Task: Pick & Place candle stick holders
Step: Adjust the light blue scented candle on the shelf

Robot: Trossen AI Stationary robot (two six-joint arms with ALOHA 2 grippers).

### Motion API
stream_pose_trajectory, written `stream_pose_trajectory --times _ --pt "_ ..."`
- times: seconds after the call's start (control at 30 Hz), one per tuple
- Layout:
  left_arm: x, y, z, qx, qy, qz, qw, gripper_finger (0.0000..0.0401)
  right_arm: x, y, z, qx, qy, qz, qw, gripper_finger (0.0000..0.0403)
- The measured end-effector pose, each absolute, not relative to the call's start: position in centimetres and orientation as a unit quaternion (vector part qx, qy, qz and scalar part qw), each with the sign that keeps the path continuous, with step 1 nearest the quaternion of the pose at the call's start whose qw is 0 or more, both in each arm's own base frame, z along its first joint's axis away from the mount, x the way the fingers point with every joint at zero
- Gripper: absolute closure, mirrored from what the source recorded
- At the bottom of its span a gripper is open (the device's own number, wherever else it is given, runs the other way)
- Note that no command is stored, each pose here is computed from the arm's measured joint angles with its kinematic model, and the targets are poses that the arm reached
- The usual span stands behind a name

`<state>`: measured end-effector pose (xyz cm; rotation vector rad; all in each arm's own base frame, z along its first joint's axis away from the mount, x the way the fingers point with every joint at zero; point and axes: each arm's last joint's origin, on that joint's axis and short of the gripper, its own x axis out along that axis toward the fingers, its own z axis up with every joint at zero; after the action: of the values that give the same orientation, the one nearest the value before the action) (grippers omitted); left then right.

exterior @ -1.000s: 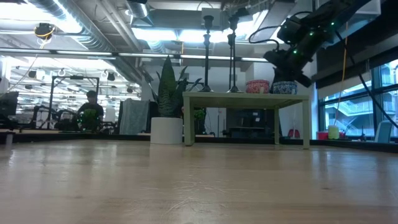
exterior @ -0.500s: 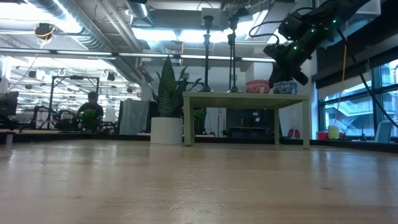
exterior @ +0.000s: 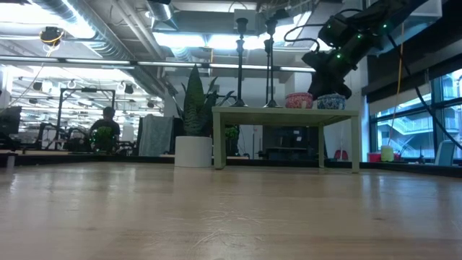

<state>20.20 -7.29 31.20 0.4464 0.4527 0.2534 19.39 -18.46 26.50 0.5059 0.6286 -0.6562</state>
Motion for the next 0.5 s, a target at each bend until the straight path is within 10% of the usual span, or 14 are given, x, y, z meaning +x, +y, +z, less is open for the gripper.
stream_pose_trajectory --times 0.5 --pt "20.21 -7.30 31.20 0.219 0.222 0.124 0.942 0.0075 19.64 -18.69 26.63 0.236 0.287 -0.309 0.876 0.0396"
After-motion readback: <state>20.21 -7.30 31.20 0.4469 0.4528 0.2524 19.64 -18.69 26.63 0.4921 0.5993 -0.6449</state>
